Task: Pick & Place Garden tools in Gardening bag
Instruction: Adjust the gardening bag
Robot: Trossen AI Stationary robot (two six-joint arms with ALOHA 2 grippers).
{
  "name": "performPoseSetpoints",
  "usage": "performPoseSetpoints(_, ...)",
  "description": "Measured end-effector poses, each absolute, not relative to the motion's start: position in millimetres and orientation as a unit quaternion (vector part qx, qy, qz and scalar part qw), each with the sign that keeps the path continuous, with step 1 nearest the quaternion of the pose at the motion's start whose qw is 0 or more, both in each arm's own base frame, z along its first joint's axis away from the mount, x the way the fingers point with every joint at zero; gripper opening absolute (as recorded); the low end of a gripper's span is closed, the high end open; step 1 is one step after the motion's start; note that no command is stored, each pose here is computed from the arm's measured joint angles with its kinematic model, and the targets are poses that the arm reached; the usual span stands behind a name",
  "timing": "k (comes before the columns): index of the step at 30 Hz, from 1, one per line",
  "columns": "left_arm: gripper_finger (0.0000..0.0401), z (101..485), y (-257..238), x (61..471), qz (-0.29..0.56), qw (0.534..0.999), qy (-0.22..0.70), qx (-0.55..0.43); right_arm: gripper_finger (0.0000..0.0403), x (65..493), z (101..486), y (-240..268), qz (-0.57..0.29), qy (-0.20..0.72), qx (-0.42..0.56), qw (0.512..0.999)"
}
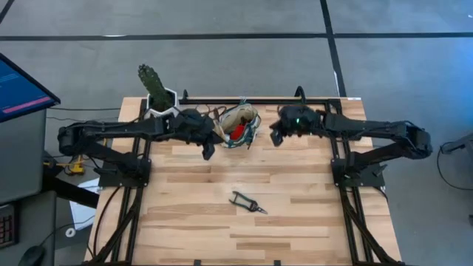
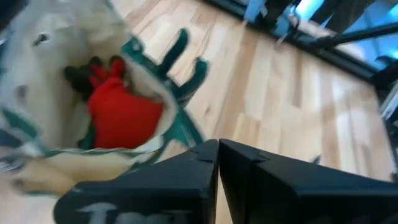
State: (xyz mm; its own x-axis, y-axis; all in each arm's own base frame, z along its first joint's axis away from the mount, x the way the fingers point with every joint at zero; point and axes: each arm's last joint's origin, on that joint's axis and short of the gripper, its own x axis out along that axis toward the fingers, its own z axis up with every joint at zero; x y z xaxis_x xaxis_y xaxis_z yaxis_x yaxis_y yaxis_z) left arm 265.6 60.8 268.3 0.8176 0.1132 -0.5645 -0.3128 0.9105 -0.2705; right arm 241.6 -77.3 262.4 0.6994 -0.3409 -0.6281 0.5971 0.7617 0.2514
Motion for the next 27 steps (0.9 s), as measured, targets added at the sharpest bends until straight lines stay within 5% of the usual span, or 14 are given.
performPoseSetpoints(9, 0.0002, 240.9, 44.5, 263.3, 0.150, 0.927, 0.276, -0.206, 0.0000, 245.4, 262.3, -128.2, -0.252, 0.216, 0.236, 0.913)
performPoseSetpoints(18, 0.0002, 223.7, 36.1, 260.6, 0.175, 0.916, 0.296, -0.209, 0.0000, 270.9, 224.0, -161.6, -0.266, 0.254, 0.259, 0.893)
performPoseSetpoints(27, 0.0002, 183.5, 29.7, 279.8, 0.200, 0.893, 0.356, -0.191, 0.0000, 300.3, 228.7, -211.8, -0.269, 0.247, 0.247, 0.897)
